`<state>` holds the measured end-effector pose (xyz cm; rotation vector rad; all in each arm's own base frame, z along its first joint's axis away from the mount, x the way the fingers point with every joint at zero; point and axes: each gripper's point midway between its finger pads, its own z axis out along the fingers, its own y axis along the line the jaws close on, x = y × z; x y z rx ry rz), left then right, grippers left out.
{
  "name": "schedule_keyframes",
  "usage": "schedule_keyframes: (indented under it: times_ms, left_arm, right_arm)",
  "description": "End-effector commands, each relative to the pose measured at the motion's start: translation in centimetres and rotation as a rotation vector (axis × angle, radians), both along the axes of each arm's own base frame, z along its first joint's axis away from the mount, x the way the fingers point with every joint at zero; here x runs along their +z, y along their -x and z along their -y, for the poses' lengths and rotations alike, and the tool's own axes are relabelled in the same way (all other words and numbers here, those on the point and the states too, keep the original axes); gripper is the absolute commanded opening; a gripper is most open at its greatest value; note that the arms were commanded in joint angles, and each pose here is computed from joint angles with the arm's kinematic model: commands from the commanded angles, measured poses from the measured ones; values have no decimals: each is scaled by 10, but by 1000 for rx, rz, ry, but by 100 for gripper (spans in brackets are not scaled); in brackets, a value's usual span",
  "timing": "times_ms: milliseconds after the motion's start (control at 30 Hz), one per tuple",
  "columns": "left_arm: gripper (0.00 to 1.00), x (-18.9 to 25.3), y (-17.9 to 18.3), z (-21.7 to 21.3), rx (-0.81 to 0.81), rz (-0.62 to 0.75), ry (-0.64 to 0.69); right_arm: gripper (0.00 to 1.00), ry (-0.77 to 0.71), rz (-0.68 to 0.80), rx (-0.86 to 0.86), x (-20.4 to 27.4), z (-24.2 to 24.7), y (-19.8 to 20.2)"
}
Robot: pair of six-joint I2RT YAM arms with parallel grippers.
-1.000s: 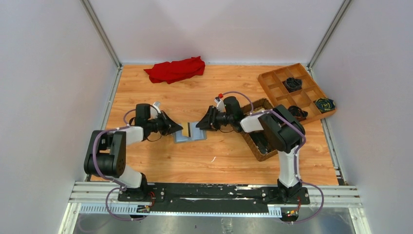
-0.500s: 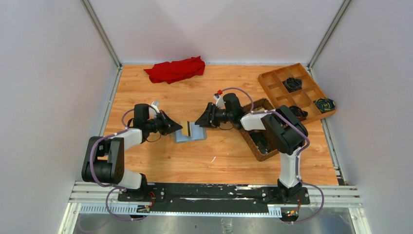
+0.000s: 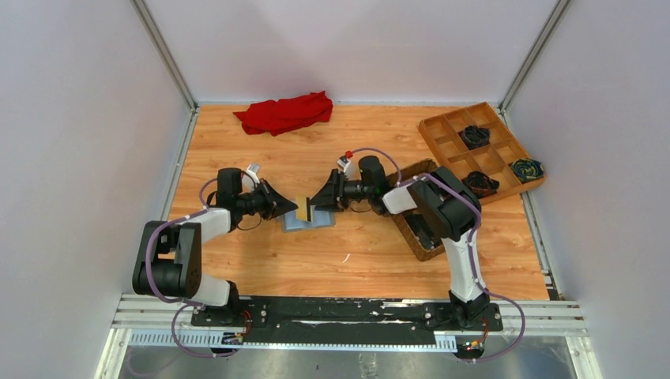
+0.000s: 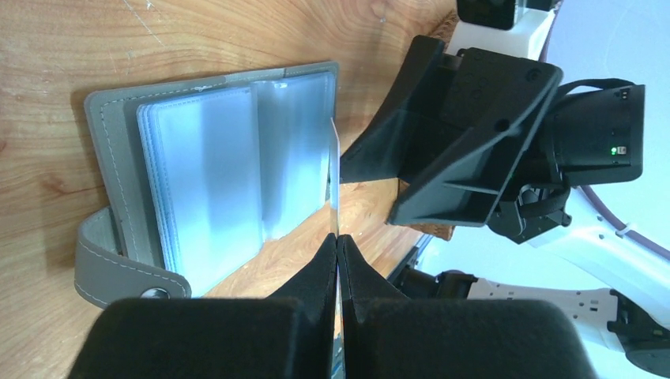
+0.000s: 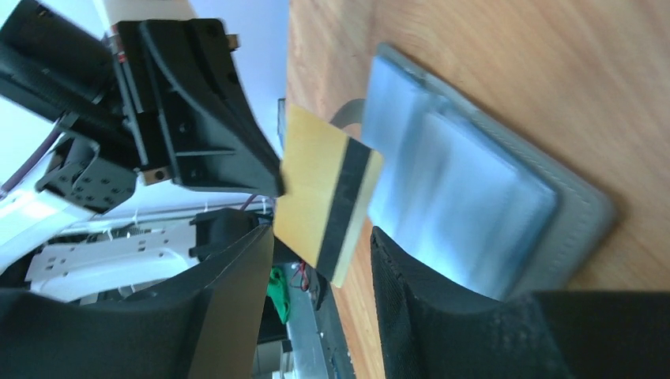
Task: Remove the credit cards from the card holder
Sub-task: Place the credit card in the storage box.
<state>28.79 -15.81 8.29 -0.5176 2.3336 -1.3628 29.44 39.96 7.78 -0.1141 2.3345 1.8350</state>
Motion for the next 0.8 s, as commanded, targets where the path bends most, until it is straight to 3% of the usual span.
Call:
schedule_keyframes:
  times_ms: [0,200,767]
  left_arm:
    - [0,14,-6,1,-3,27,25]
    - [0,22,-11,1,0,43,30]
    - [0,38,-10,1,13,81,45]
  right_arm:
    - [53,-108,51,103,26,-12,8]
    - [51,-180,13,98,29,-15,7]
    - [51,-133,3,47,10,-7,9]
